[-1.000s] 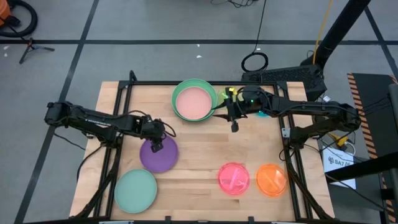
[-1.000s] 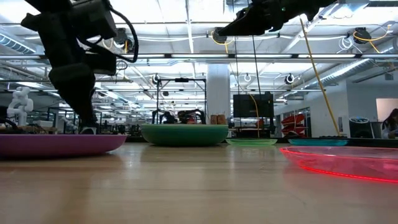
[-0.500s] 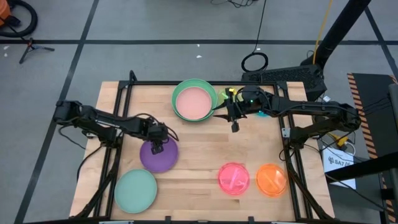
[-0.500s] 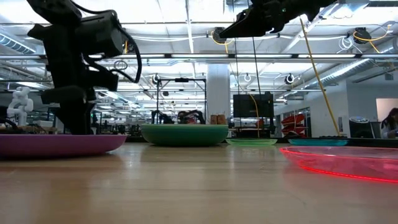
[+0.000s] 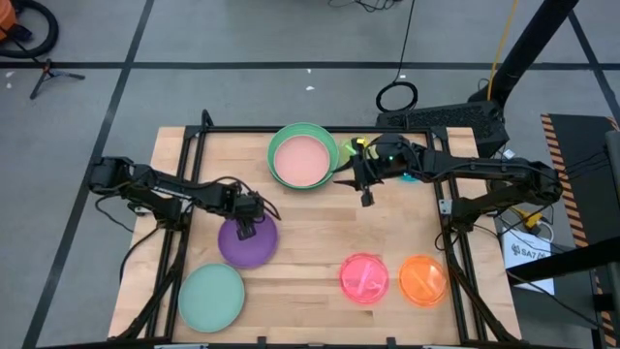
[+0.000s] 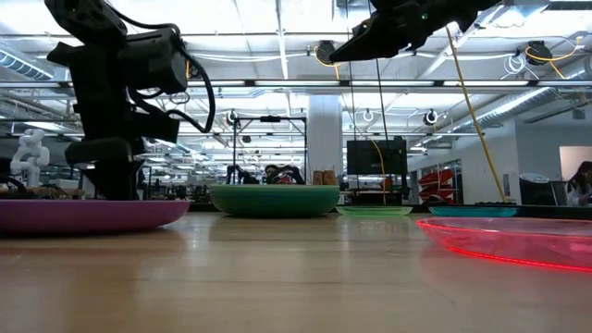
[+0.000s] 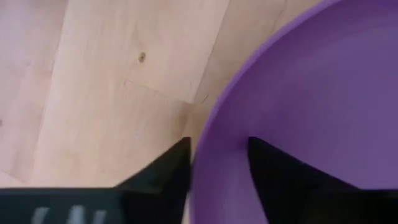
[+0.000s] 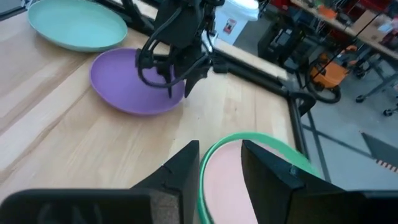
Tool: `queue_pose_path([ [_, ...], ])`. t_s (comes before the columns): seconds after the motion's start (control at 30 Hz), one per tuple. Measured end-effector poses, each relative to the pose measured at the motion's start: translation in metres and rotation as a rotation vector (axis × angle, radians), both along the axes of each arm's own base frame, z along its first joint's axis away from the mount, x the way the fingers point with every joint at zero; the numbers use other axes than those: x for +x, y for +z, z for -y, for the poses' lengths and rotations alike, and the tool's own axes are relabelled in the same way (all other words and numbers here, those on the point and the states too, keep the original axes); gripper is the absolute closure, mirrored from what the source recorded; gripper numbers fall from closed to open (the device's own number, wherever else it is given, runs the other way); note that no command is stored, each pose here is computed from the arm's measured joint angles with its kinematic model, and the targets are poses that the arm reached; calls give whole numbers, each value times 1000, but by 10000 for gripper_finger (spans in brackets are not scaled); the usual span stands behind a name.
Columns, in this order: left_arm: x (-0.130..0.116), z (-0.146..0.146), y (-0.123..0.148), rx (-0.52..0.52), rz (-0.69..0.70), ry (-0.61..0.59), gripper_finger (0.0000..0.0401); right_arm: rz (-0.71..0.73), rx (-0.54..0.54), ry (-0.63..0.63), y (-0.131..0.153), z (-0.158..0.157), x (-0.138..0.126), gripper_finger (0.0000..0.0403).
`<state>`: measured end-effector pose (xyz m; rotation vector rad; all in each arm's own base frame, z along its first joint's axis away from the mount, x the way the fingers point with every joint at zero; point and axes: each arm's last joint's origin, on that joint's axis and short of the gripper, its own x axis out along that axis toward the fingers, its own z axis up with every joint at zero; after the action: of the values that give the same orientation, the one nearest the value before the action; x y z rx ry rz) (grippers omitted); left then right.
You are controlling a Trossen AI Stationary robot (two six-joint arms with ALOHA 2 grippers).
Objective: Stack plastic plates
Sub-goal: Stack the purple plate on top of the light pink plate
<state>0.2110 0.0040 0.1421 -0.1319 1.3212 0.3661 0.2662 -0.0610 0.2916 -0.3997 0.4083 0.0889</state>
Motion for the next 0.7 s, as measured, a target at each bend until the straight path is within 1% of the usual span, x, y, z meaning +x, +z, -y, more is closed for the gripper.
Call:
queue_pose_path([
  [0.17,1,0,1,3,9,-2,355,-36,36,-45,1,-1,-6,291],
  [0.2,1,0,2,-2,16,-5,373,-51,40,-59,1,-3,-8,291],
  [0.23,2,0,3,-7,23,-8,381,-62,47,-67,1,-4,-10,291],
  [0.33,1,0,6,-5,31,-23,382,-98,80,-92,2,-9,-17,291],
  [0.43,2,0,20,2,66,-54,384,-146,132,-103,1,-14,-24,291],
  [0.5,5,0,34,7,111,-77,390,-182,165,-110,0,-17,-28,291],
  [0.63,7,0,67,40,177,-147,391,-240,220,-118,-4,-24,-30,291],
  [0.7,8,0,85,59,234,-186,391,-263,245,-133,-6,-27,-31,291],
])
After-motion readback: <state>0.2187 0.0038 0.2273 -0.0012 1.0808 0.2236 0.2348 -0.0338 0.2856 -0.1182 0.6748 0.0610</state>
